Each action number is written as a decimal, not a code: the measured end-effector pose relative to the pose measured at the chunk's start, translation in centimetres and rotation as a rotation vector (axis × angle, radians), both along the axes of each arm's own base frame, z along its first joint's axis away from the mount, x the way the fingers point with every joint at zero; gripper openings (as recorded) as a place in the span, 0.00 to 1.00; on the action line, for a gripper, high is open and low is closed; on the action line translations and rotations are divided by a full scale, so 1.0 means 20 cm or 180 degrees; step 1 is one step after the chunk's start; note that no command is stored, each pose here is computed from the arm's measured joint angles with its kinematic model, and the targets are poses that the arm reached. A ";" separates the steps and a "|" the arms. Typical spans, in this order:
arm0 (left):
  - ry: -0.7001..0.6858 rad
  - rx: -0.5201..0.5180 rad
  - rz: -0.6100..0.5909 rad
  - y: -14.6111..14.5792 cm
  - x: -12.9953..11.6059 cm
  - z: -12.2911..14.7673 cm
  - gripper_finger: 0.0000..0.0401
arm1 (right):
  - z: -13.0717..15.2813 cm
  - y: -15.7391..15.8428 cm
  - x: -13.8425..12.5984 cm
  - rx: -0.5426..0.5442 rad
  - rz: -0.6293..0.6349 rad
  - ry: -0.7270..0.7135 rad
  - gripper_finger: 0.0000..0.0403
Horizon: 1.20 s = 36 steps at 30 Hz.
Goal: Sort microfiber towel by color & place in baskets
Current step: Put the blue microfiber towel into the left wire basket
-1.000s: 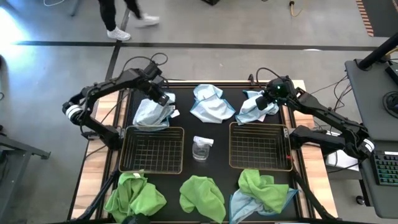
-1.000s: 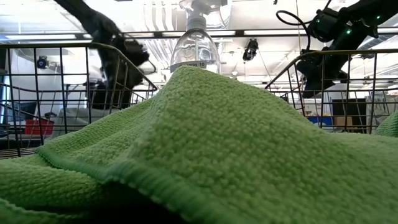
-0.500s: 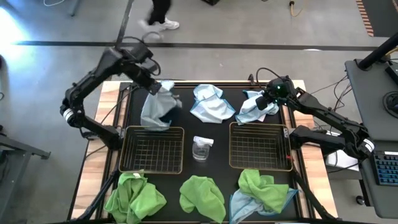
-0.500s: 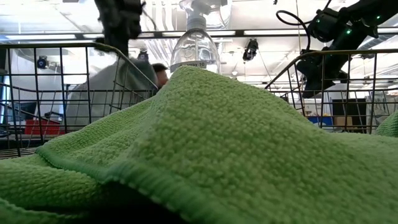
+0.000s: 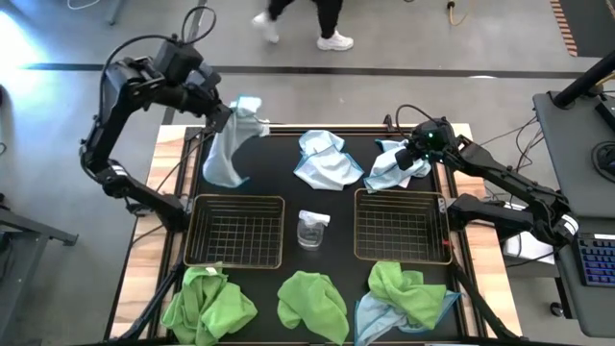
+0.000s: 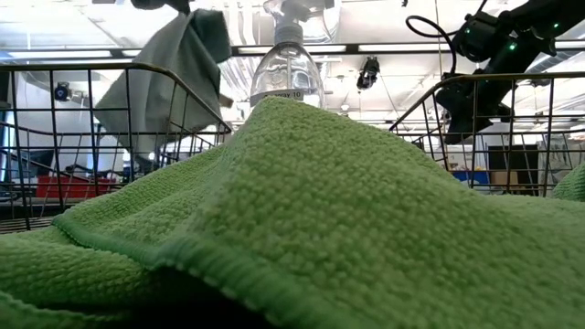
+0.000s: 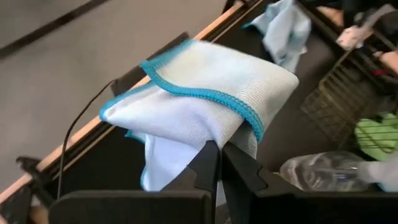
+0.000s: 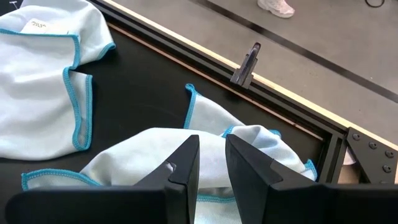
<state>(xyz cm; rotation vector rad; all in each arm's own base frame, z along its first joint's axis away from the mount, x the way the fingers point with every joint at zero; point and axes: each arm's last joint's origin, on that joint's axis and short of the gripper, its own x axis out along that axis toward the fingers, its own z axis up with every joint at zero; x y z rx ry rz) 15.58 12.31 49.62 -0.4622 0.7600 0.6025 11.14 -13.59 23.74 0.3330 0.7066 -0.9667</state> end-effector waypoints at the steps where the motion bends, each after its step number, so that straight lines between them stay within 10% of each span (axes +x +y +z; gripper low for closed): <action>1: -0.0034 0.0013 -0.0048 -0.02 0.00 0.01 0.00 | 0.00 0.00 0.00 0.0000 0.0000 0.0000 0.18; 16: -0.0201 -0.0216 -0.1017 -0.42 0.14 0.06 0.00 | 0.00 0.00 0.00 0.0007 -0.0001 0.0005 0.18; 36: -0.0473 -0.0342 -0.1110 -0.72 0.01 0.11 0.00 | -0.01 0.01 0.00 0.0071 -0.0036 0.0006 0.18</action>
